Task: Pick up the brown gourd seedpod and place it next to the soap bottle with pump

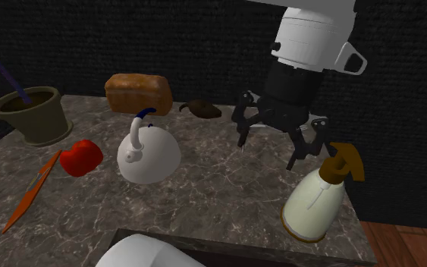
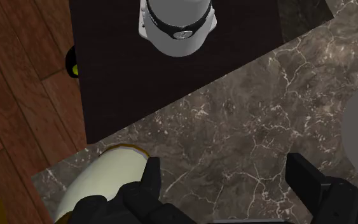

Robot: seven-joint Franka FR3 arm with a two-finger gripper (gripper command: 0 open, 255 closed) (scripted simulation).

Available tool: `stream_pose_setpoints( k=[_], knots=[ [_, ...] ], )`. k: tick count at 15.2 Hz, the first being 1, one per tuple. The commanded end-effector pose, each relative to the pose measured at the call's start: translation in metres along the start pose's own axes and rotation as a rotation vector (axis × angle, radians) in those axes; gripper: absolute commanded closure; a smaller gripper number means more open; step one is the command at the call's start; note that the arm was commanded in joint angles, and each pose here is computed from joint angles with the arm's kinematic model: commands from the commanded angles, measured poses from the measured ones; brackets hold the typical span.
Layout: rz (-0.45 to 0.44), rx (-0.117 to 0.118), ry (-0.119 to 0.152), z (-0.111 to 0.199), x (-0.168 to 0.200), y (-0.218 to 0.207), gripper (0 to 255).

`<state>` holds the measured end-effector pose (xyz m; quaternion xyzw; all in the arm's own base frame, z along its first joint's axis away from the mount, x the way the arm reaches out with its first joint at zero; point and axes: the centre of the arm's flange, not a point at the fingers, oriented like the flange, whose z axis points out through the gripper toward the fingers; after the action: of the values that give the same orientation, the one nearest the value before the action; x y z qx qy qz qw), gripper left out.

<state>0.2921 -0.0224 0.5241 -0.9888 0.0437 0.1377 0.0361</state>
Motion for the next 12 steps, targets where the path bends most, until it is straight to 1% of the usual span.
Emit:
stream_pose_setpoints(
  k=[1, 6, 12],
  knots=[
    [0.000, 0.000, 0.000, 0.000, 0.000, 0.000, 0],
    [0.139, 0.051, 0.062, 0.028, -0.002, -0.052, 0],
    [0.305, 0.111, 0.137, 0.058, 0.007, -0.116, 0]
  ],
)
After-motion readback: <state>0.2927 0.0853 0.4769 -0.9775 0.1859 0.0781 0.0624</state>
